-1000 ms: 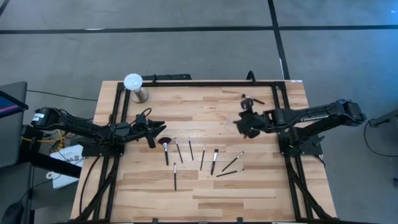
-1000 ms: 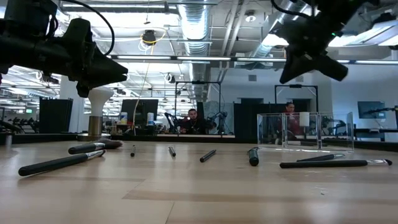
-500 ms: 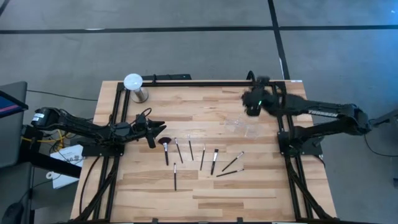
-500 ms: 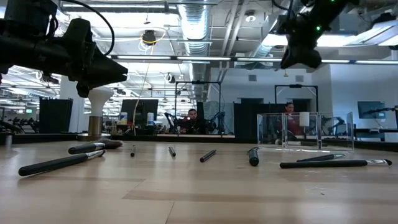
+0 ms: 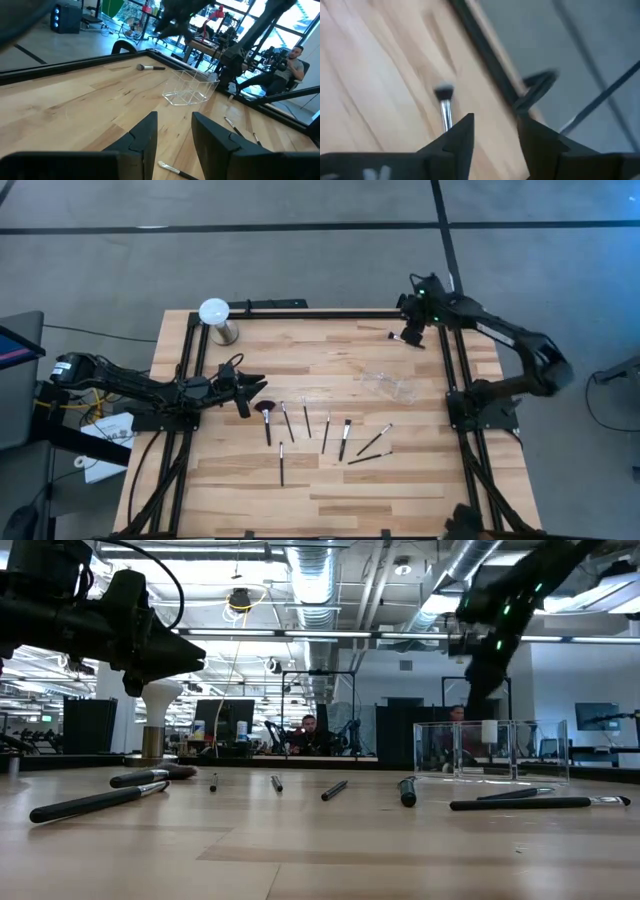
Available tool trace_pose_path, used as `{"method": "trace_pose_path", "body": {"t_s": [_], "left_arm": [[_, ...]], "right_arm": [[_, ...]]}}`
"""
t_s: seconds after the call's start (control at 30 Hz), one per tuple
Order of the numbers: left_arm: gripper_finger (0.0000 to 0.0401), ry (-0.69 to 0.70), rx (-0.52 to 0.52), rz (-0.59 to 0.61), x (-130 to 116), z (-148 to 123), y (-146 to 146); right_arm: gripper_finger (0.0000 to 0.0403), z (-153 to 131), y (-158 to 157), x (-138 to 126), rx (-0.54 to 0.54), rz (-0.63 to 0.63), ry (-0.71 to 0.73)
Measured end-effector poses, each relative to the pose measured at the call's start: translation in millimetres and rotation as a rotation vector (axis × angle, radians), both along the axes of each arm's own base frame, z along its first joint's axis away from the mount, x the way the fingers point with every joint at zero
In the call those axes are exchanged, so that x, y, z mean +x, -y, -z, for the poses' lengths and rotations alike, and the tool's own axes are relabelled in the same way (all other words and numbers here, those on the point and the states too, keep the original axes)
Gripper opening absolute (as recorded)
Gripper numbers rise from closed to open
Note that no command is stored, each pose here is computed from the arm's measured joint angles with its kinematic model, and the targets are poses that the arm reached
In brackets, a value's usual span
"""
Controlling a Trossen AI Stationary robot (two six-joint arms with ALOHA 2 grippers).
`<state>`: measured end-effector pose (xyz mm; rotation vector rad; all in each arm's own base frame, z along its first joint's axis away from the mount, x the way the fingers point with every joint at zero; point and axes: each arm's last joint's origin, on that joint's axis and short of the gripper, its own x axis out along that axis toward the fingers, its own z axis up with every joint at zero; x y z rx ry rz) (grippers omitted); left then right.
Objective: Pick & Place Makeup Supplies
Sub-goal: Put the black makeup brush into the transparent organizer
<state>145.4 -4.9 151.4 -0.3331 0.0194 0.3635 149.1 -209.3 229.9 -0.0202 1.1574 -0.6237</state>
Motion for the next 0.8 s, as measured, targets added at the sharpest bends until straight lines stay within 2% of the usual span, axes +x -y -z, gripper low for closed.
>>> {"method": "trace_pose_path", "body": {"t_s": [0.2,0.37,0.67,0.8], "left_arm": [[0.0118,0.0,0.0,0.0,0,0,0],[0.0118,0.0,0.0,0.0,0,0,0],[0.0118,0.001,0.0,0.0,0,0,0],[0.0118,0.0,0.0,0.0,0,0,0]], "right_arm": [[0.0195,55,20,11,0.17,-0.022,-0.137],[0.0202,85,26,15,0.255,-0.034,-0.202],[0.018,95,33,20,0.237,-0.111,-0.214],[0.0174,92,38,25,0.225,-0.141,-0.135]]}}
